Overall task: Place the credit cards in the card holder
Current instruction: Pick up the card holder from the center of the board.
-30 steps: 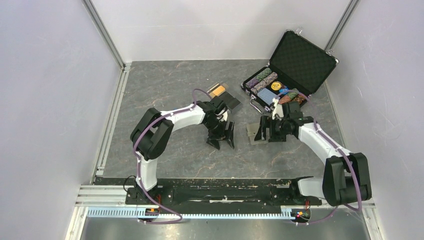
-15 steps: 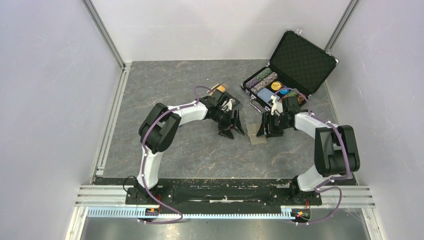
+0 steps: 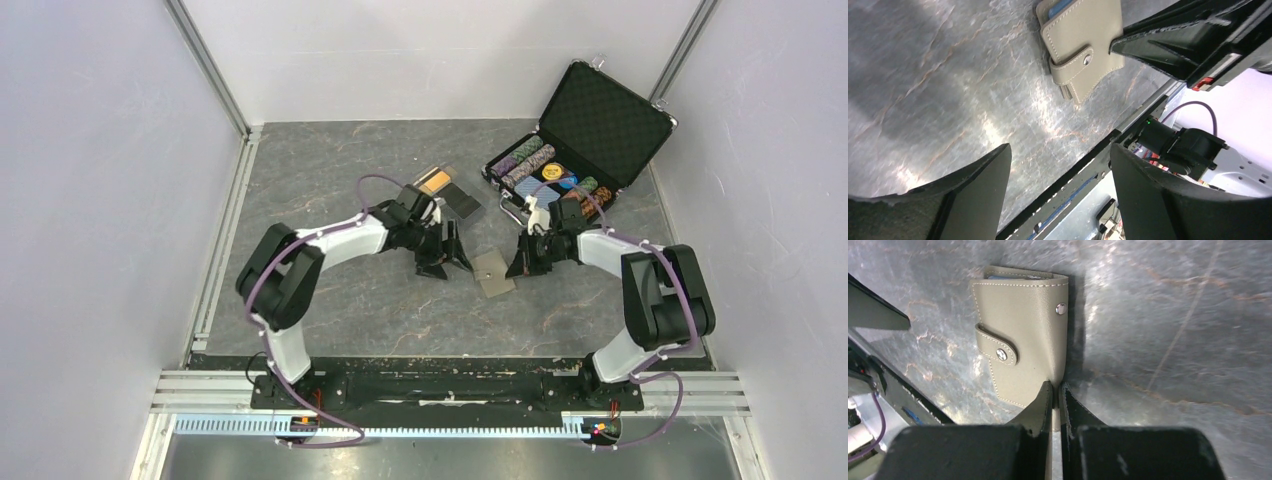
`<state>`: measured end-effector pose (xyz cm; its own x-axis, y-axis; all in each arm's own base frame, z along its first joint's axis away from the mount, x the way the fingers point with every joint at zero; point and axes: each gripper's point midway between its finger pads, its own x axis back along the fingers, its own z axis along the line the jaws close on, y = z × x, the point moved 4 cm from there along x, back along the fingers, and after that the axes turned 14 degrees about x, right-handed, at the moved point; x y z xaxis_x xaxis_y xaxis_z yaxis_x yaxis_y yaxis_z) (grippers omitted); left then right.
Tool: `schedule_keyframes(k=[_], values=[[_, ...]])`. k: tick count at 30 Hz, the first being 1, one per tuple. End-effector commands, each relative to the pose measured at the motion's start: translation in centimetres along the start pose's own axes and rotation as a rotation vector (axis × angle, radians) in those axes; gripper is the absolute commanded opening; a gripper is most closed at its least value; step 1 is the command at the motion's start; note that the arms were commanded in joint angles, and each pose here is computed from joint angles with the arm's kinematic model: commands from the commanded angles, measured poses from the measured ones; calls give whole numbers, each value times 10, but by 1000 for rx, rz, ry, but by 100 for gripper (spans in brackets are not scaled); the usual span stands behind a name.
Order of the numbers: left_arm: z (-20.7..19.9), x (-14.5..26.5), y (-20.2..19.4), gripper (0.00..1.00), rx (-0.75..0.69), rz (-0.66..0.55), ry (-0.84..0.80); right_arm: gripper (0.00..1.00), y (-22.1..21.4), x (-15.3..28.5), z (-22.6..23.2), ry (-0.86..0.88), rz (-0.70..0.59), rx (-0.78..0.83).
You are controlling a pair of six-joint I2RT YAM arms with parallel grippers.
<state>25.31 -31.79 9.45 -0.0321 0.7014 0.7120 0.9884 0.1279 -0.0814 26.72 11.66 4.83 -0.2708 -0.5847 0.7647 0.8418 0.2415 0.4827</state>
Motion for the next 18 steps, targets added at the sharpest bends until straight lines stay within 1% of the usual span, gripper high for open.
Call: schedule_keyframes(k=[1, 7, 11, 18], values=[[-11, 29, 7, 79, 19, -125, -88, 0, 1, 6, 24, 52, -20, 9], [-3, 46, 0, 81, 55, -151, -197, 0, 18, 20, 57, 140, -113, 0], [-5, 51, -4, 81, 40, -147, -278, 0, 25, 27, 73, 190, -148, -18], [-6, 47, -6, 81, 34, -113, -323, 0, 37, 35, 99, 269, -201, -28]])
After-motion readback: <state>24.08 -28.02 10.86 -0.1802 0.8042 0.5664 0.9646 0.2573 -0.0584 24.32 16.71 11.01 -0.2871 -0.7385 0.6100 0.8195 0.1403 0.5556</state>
